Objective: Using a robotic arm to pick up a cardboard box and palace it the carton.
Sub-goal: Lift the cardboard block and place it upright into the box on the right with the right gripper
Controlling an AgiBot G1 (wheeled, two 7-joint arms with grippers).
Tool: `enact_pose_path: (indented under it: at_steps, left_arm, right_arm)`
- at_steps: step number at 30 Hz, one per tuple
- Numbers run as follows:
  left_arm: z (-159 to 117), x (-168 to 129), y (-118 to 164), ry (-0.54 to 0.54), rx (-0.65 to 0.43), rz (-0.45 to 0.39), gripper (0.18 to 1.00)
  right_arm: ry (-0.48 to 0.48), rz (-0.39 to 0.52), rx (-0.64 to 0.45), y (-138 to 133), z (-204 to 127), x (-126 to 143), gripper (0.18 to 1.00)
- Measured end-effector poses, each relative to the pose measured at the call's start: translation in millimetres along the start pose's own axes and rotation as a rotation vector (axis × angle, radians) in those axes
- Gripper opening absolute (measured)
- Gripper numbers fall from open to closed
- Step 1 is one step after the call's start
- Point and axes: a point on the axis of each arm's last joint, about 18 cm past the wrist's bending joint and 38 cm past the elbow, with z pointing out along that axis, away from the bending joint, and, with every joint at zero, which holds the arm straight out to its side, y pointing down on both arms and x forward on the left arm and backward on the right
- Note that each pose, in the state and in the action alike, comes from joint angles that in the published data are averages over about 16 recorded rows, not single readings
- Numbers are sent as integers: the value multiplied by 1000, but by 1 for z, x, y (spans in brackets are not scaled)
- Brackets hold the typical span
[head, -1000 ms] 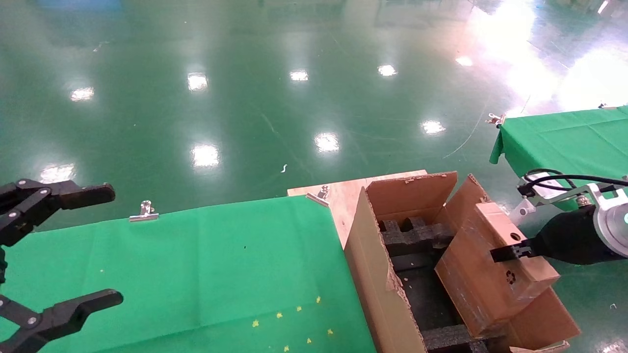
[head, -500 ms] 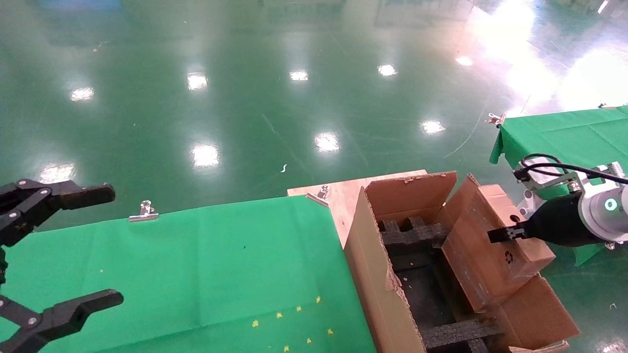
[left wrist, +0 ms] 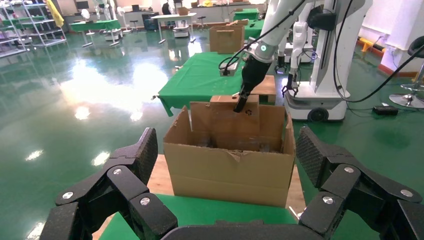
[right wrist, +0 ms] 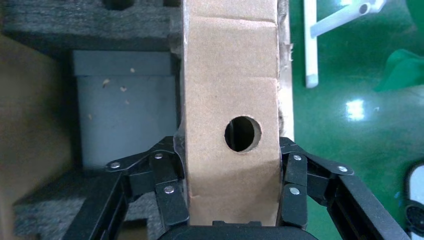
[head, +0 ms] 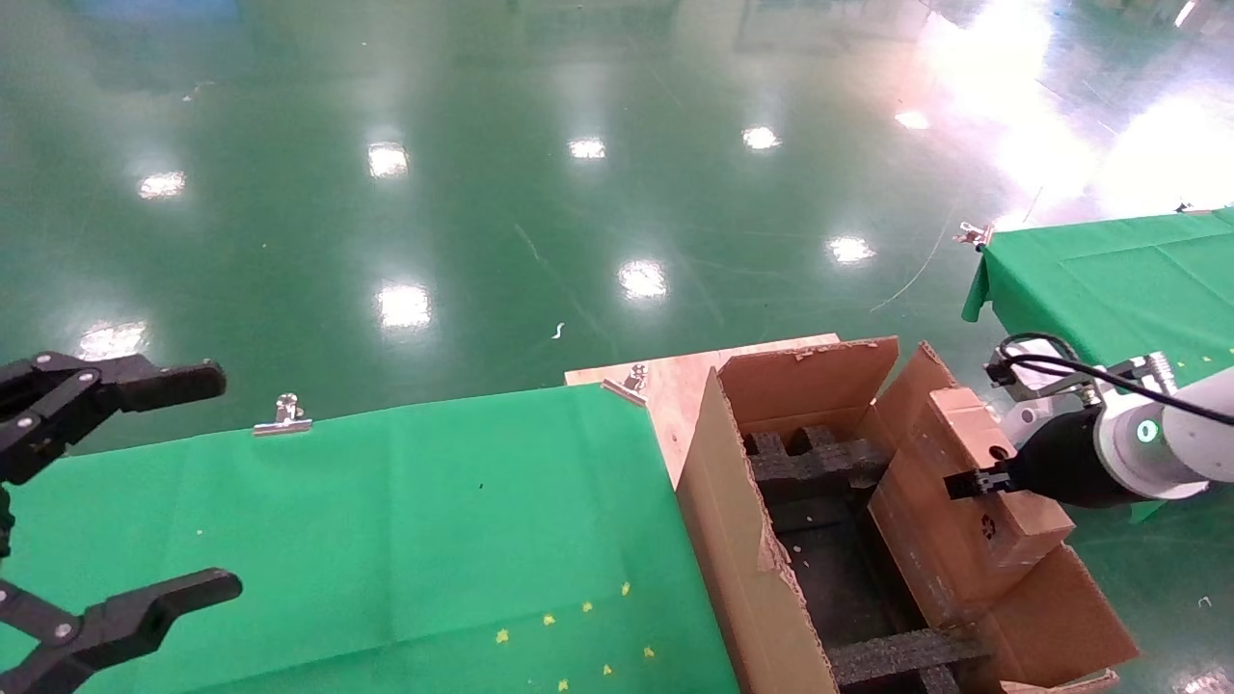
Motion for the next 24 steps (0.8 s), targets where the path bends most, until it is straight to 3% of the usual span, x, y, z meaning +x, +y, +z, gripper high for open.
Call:
enact_pose_path:
  at_steps: [11,24]
  left_arm:
    - [0,0,0,0,0,0,1001]
    - [0,0,0,0,0,0,1001]
  right_arm:
    - [65,-16,49,7,28,-3,322]
    - [132,-41,110,-3,43,-14,308]
